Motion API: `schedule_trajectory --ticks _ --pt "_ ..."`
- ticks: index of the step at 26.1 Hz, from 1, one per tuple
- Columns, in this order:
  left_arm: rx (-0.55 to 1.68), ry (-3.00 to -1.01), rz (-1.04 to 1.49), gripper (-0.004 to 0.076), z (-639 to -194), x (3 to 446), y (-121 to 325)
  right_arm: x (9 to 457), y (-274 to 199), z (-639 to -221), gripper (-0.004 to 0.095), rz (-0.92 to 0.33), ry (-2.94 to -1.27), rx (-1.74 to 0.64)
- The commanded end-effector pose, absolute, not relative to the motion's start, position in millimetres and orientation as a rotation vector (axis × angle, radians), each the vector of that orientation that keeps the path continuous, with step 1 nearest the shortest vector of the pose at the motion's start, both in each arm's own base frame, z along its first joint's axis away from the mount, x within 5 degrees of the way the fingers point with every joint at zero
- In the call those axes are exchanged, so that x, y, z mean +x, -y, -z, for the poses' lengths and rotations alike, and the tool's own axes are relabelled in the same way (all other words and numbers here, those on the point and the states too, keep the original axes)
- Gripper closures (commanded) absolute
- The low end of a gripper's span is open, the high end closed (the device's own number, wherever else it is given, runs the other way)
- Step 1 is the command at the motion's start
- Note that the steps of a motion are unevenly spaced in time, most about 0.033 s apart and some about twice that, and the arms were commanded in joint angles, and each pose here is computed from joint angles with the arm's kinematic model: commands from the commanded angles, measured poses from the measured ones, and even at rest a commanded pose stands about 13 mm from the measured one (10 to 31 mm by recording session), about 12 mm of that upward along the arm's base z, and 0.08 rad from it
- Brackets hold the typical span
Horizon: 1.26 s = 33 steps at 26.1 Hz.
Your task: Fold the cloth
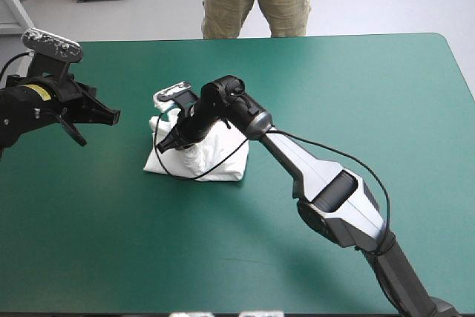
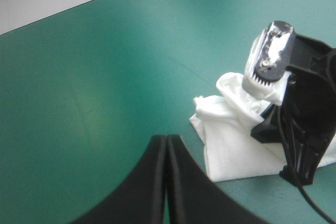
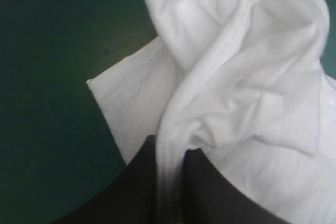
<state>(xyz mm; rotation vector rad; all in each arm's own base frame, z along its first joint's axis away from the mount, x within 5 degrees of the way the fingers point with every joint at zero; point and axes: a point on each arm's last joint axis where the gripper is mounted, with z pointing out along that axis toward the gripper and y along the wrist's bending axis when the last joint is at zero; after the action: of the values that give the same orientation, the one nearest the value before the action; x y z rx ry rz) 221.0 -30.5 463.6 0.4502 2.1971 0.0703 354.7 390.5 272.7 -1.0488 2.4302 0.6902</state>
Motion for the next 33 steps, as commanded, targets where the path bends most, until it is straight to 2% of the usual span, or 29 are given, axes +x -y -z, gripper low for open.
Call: schedule_trajectory --ticks 1,3,6,9,14,18,22,24,26,27,29,31,33 --pt "0.414 -2.105 -0.068 0.0733 -479.7 215.0 29.4 329.5 -399.6 -338.7 0.0581 -0.886 -2.166 -1.104" --pt "0.413 -2.106 -0.067 0.0733 -479.7 215.0 29.4 321.7 -404.3 -346.4 0.0431 -0.963 -2.093 -1.164" --pt "0.413 -2.106 -0.067 0.0733 -479.7 215.0 29.4 317.2 -402.9 -351.5 0.0326 -1.007 -2.093 -1.192" --pt "0.413 -2.106 -0.067 0.0733 -479.7 215.0 29.4 319.4 -394.5 -352.4 0.0331 -0.968 -2.173 -1.172" --pt "0.413 -2.104 -0.068 0.0733 -479.8 215.1 29.4 325.7 -370.8 -374.2 0.0405 -0.744 -2.224 -1.044" --pt "0.413 -2.104 -0.068 0.0733 -479.8 215.1 29.4 314.6 -349.0 -396.8 0.044 -0.702 -2.232 -1.03" --pt "0.412 -2.104 -0.058 0.0733 -479.8 215.0 30.0 310.3 -317.6 -384.7 0.044 -0.472 -2.337 -1.027" --pt "0.412 -2.104 -0.058 0.0733 -479.8 215.0 30.0 310.1 -296.9 -374.2 0.044 -0.435 -2.373 -0.975" --pt "0.412 -2.104 -0.056 0.0733 -479.8 215.0 30.1 309.1 -263.8 -364.7 0.044 -0.567 -2.345 -0.838" --pt "0.412 -2.105 -0.056 0.0733 -479.5 215.6 30.2 307.8 -244.4 -356.2 0.0439 -0.696 -2.32 -0.719" --pt "0.41 -2.096 -0.056 0.0733 -480.2 216.0 30.3 308.1 -221.1 -331.2 0.0435 -0.855 -2.32 -0.57" --pt "0.407 -2.095 -0.044 0.0733 -480.3 216.0 31.0 313.2 -210.9 -305.6 0.0404 -0.978 -2.331 -0.499" --pt "0.406 -2.094 -0.028 0.0733 -480.4 215.9 32.0 320.4 -211.4 -285.9 0.0362 -1.045 -2.331 -0.461"
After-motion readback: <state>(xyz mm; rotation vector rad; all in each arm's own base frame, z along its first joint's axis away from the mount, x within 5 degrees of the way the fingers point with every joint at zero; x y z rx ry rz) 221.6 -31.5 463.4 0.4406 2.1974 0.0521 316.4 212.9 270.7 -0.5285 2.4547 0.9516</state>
